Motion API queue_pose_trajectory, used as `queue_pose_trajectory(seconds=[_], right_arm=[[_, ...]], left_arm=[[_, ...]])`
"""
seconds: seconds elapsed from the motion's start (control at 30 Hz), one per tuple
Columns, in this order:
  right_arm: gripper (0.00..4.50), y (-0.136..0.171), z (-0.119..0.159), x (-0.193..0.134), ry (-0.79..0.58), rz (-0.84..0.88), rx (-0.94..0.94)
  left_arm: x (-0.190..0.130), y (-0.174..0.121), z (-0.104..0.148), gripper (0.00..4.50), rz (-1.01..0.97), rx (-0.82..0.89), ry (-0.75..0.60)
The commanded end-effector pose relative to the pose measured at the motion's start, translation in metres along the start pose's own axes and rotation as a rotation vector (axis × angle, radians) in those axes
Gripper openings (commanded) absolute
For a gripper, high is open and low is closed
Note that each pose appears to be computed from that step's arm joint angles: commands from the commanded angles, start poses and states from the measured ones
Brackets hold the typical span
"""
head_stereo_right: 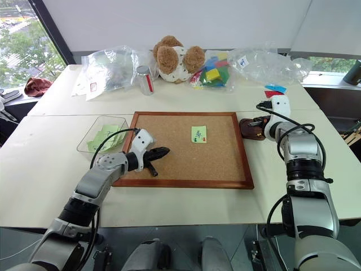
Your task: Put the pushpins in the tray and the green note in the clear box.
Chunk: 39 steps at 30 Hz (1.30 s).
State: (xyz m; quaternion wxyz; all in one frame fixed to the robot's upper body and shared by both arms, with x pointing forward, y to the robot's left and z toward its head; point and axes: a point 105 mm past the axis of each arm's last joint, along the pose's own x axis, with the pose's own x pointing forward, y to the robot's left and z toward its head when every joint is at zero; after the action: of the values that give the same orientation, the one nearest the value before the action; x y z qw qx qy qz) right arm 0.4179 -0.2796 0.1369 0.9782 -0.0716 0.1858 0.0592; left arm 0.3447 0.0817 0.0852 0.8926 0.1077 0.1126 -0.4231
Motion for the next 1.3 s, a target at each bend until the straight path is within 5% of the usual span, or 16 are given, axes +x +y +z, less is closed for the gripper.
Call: queue_pose_trajectory(seconds=[0.03,0.27,0.53,0.9,1.0,1.07,1.3], right_arm=[[0.90,0.000,0.008,0.000,-0.035,0.004,-0.009],[4.47,0.000,0.012,0.001,-0.044,0.004,-0.001],[4.47,0.005,0.031,-0.009,-0.100,0.042,-0.016],[4.47,0.113,0.038,-0.043,-0.133,0.411,-0.181],[3.62,0.133,0.032,-0.044,-0.127,0.457,-0.190],[2.61,0.143,0.026,-0.041,-0.112,0.467,-0.214],[2.61,0.156,0.012,-0.026,-0.089,0.474,-0.233]], left_arm=[[-0.001,-0.006,-0.023,0.00,-0.015,-0.034,0.073],[-0.003,-0.005,-0.024,0.00,-0.011,-0.032,0.076],[-0.001,-0.005,-0.023,0.00,-0.013,-0.030,0.074],[-0.001,-0.003,-0.023,0.00,-0.013,-0.030,0.076],[0.000,-0.002,-0.022,0.00,-0.011,-0.029,0.075],[-0.001,-0.002,-0.022,0.00,-0.010,-0.028,0.074],[-0.002,-0.002,-0.023,0.00,-0.007,-0.030,0.075]])
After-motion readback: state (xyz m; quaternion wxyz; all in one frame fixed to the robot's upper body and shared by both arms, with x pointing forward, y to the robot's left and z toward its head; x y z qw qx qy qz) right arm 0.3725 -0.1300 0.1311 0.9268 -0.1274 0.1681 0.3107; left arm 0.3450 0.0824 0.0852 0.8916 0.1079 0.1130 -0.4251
